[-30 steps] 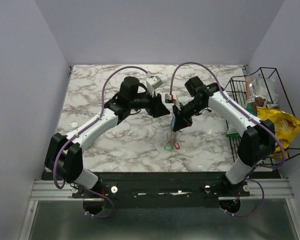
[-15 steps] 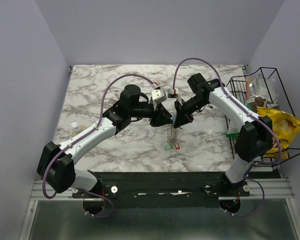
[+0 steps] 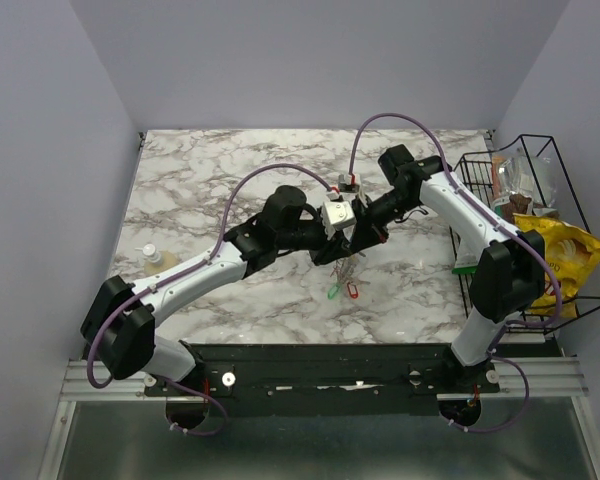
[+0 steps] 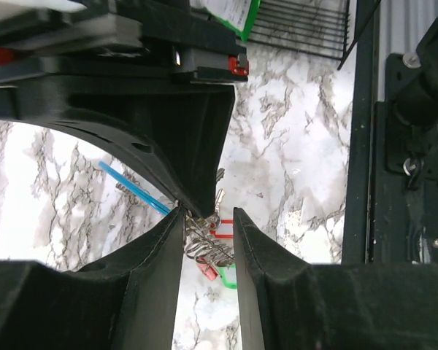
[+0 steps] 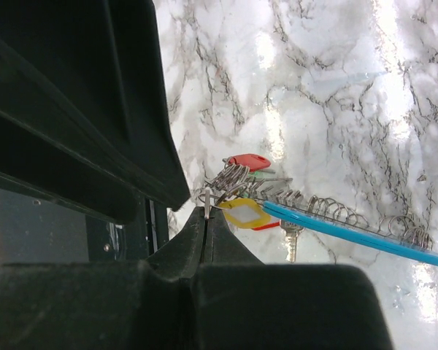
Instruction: Remove the keys from the keyring
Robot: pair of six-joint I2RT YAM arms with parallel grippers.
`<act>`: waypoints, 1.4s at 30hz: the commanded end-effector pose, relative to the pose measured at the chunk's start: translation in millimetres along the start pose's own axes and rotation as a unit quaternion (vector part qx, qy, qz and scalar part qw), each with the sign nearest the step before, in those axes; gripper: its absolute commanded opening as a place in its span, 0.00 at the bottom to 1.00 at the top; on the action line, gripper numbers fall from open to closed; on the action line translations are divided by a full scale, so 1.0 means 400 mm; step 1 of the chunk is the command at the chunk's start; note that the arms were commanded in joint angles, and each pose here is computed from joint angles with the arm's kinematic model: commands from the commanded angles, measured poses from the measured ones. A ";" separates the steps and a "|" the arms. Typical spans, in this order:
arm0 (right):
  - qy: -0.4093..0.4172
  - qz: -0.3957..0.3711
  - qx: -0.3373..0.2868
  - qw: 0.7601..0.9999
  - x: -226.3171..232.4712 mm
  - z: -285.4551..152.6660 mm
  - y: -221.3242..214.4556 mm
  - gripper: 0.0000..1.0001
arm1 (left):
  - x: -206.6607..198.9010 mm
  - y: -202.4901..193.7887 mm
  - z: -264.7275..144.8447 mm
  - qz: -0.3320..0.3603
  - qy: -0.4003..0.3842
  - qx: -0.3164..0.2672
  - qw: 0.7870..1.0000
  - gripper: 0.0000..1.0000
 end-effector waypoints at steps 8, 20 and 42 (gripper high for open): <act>0.016 -0.002 -0.016 1.000 0.028 -0.015 0.021 0.01 | 0.021 -0.052 0.010 0.046 0.047 0.043 0.997 0.43; 0.025 -0.001 -0.015 1.000 0.036 -0.031 0.014 0.01 | 0.005 -0.047 -0.003 0.062 -0.041 -0.002 0.997 0.50; 0.052 0.004 -0.007 0.999 0.062 -0.034 0.003 0.01 | 0.005 -0.023 0.035 0.080 -0.079 -0.022 0.993 0.50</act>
Point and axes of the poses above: each gripper's point midway between its finger pads, its own z axis out along the fingers, its own x axis along the line the jaws close on, y = z × x, the point moved 3 cm from there along -z, back along the fingers, and after that the axes turned 12 degrees about z, right-handed, at the moved point
